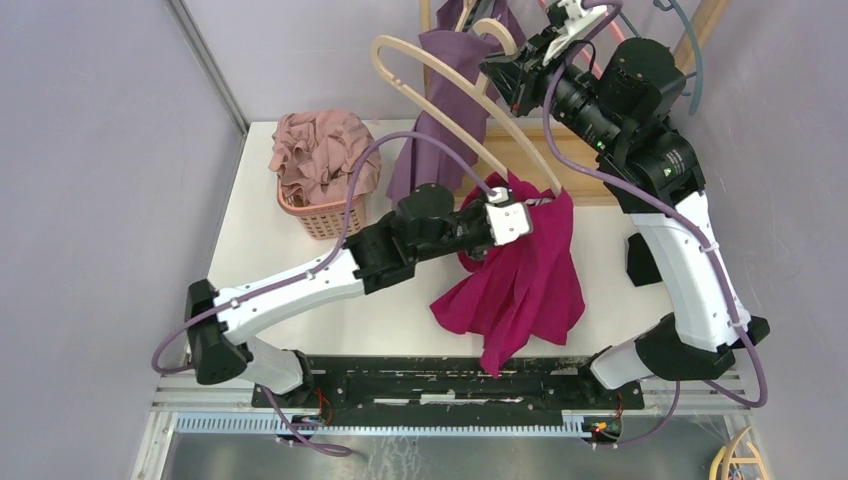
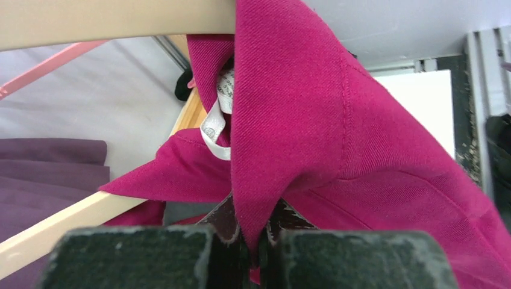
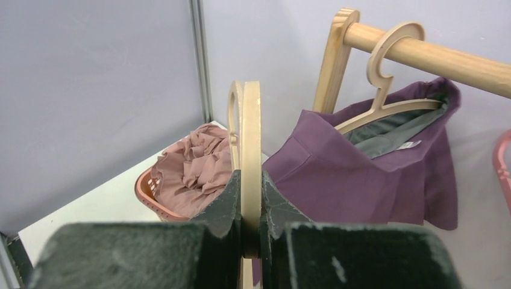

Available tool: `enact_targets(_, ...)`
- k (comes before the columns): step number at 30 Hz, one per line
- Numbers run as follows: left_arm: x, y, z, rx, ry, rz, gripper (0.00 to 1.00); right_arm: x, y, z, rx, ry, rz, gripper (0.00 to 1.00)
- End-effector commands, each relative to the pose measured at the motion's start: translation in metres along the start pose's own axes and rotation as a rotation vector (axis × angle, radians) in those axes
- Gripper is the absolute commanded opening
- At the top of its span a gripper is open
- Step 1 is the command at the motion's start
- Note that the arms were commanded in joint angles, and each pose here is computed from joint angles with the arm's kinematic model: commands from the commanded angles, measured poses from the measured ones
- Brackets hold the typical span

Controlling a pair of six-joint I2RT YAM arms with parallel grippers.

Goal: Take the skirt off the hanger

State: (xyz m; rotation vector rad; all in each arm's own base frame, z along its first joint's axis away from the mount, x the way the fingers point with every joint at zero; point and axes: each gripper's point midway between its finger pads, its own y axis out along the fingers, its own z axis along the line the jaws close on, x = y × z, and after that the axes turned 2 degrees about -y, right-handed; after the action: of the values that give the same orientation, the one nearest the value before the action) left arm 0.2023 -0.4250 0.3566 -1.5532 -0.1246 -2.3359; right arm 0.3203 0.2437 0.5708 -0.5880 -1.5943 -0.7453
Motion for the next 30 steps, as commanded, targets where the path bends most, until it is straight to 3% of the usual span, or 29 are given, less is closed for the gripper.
enact_targets(1, -0.072, 0.030, -0.025, -0.062, -0.054, 0.200, 0.03, 0.123, -0.034, -0.017, -0.107, -0.038, -0.402, 0.01)
enact_targets(6, -0.061, 0.033, -0.013, -0.031, -0.014, 0.196, 0.03, 0.153, -0.054, -0.030, -0.192, -0.056, -0.518, 0.01)
enact_targets(13, -0.098, 0.025, -0.028, -0.050, -0.035, 0.272, 0.03, 0.184, -0.108, -0.054, -0.370, -0.087, -0.673, 0.01)
enact_targets(19, -0.127, 0.053, -0.023, -0.020, -0.005, 0.322, 0.03, 0.203, -0.129, -0.044, -0.325, -0.044, -0.738, 0.01)
enact_targets(27, -0.196, 0.074, -0.020, -0.005, -0.067, 0.431, 0.03, 0.221, -0.160, -0.046, -0.356, -0.033, -0.823, 0.01)
enact_targets(30, -0.200, 0.088, -0.011, 0.006, -0.081, 0.429, 0.03, 0.219, -0.155, -0.044, -0.340, -0.014, -0.823, 0.01)
